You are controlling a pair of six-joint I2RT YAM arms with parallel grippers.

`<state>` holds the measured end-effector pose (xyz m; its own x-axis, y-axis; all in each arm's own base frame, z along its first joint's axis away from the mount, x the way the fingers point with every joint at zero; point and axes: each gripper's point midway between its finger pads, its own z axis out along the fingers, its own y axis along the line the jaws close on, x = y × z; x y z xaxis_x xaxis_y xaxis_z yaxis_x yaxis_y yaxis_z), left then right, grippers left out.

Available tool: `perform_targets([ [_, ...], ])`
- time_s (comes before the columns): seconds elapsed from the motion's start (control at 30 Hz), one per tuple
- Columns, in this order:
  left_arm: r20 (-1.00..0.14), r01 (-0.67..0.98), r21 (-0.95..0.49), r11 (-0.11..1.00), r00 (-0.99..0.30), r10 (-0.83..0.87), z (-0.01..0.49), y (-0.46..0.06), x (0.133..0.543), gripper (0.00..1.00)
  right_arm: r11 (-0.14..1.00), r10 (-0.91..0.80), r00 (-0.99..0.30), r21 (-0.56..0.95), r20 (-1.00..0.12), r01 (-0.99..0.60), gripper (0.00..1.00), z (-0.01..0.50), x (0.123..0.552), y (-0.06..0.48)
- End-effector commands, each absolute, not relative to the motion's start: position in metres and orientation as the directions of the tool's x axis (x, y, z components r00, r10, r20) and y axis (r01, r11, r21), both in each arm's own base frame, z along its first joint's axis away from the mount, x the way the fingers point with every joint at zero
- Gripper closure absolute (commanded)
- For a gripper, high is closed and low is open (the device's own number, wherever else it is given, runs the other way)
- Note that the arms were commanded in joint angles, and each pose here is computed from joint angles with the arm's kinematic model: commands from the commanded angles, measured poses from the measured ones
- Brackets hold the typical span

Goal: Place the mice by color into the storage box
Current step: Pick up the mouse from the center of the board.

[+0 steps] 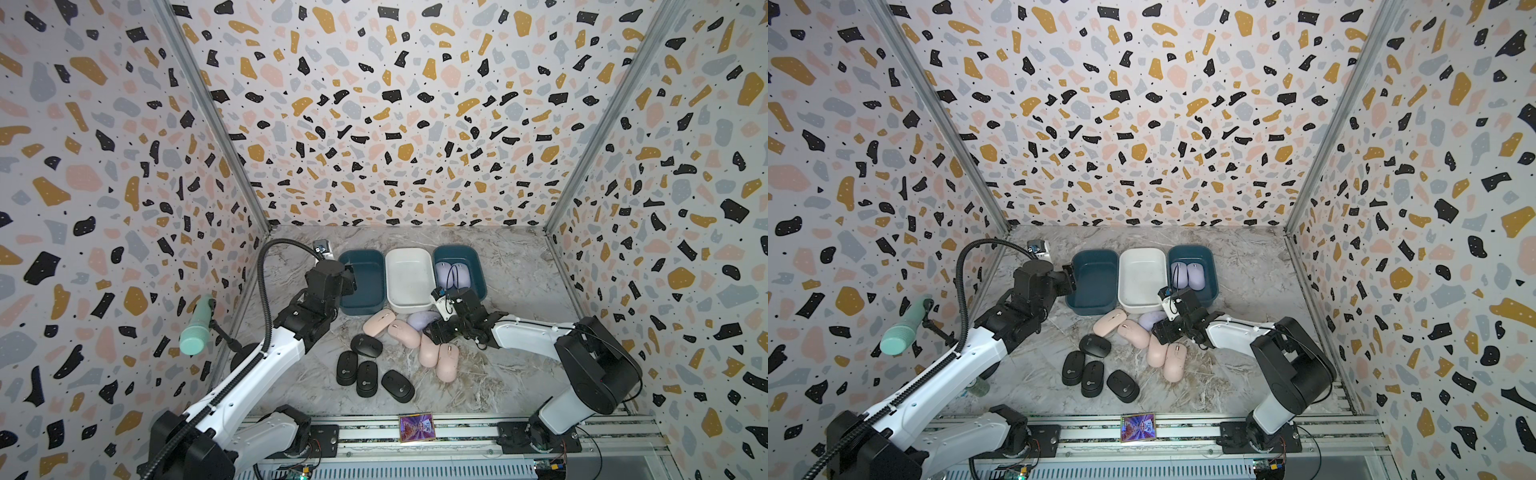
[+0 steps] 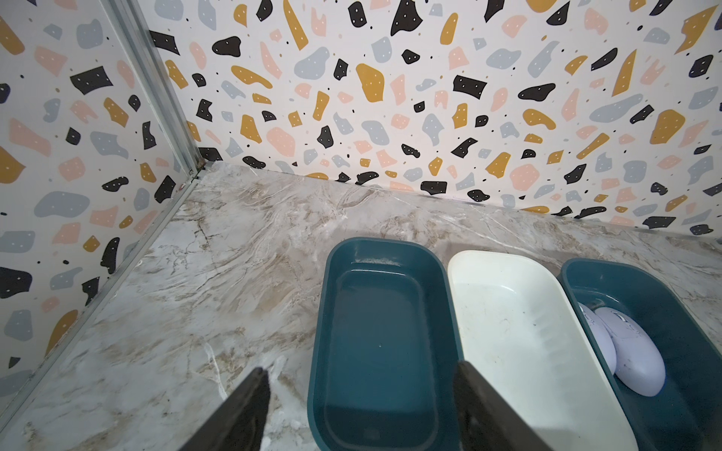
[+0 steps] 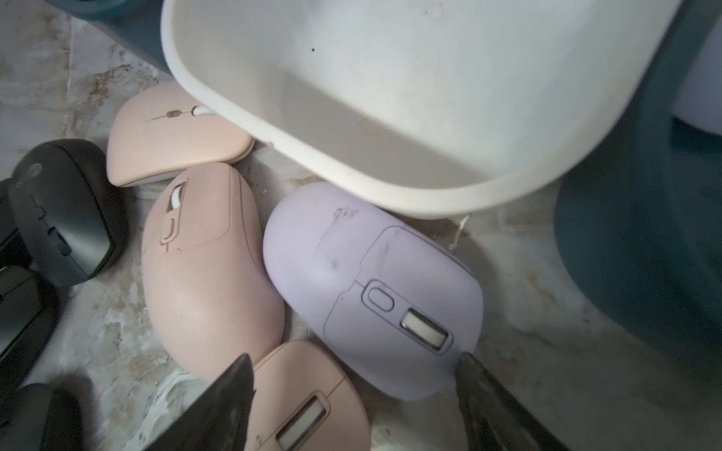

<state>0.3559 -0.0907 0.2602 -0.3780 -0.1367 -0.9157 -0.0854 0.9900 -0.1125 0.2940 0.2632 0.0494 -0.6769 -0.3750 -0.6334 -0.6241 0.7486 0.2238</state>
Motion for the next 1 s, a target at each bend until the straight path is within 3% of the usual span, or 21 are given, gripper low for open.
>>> perform_targets([
  [0.0, -0.924, -0.076, -0.124, 0.989, -0.355, -0.143, 0.266, -0.092, 0.354, 0.27, 0.744, -0.375, -0.639, 0.193, -0.671, -0.640, 0.17, 0.060, 0.307, 0.271],
  [0.4, -0.924, -0.079, -0.118, 0.990, -0.357, -0.139, 0.266, -0.091, 0.353, 0.27, 0.703, -0.421, -0.606, 0.180, -0.675, -0.688, 0.13, 0.050, 0.311, 0.283],
  [0.97, -0.923, -0.076, -0.127, 0.989, -0.356, -0.146, 0.266, -0.091, 0.353, 0.27, 0.667, -0.477, -0.575, 0.153, -0.665, -0.730, 0.19, 0.060, 0.273, 0.294],
])
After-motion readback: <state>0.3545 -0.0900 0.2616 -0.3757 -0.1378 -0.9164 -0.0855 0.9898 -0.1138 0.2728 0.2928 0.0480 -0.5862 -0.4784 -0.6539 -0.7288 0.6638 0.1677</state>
